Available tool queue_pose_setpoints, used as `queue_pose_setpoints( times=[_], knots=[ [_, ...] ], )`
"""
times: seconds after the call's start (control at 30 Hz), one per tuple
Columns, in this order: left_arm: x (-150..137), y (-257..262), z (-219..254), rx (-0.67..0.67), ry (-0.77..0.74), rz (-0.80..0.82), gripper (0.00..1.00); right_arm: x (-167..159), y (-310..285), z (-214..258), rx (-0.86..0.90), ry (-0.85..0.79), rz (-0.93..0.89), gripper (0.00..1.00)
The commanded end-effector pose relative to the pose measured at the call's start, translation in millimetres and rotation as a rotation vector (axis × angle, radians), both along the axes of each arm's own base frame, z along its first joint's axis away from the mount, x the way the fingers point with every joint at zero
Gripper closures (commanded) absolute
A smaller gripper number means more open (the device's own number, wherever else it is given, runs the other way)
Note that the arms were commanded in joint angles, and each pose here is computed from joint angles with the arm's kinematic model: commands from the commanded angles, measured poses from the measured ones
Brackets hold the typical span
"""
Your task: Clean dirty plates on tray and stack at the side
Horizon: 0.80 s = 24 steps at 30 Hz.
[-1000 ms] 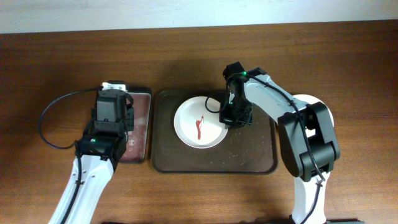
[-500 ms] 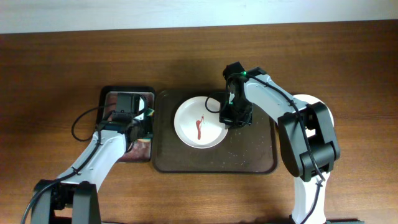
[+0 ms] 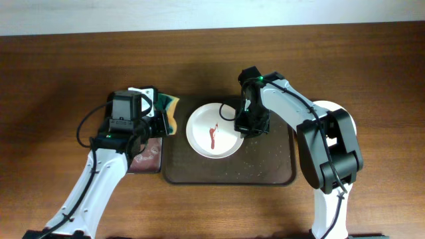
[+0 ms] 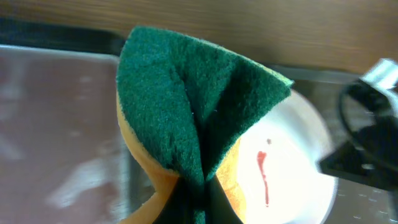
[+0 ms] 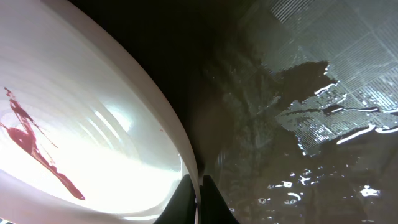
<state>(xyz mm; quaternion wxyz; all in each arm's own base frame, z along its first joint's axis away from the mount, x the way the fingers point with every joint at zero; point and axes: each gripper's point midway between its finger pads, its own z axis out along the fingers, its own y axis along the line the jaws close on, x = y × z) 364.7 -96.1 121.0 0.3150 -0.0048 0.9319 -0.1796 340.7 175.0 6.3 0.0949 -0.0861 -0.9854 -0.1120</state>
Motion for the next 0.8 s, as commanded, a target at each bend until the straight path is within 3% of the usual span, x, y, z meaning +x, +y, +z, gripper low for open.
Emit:
queue_pose_setpoints(
  times=[0.0,0.13,0.3,0.47,0.53,0.67,0.77],
  knots=[
    [-1,-48,0,-0.133,0.023,-0.114,1.00,-1,-11,-5,-0.061,-0.005,0.010,0.96],
    [-4,-104,-33,-0.190,0.093,-0.170,1.00,0,-11,-5,-0.061,-0.006,0.010,0.96],
    [-5,-142,-63,-0.273,0.176,-0.130,1.00,0,-11,-5,-0.061,-0.006,0.010,0.96],
    [-17,-160,-100,-0.232,0.238,-0.140,1.00,0,-11,-5,-0.061,-0.006,0.009,0.96],
    [-18,-153,-113,-0.177,0.249,-0.108,1.00,-1,-11,-5,-0.062,-0.003,0.010,0.96],
    [-15,-76,-144,0.172,0.245,0.142,1.00,-2,-12,-5,-0.064,0.002,0.010,0.96],
    [-22,-50,-150,0.265,0.290,0.151,1.00,-2,-12,-5,-0.064,0.002,0.010,0.96]
  ],
)
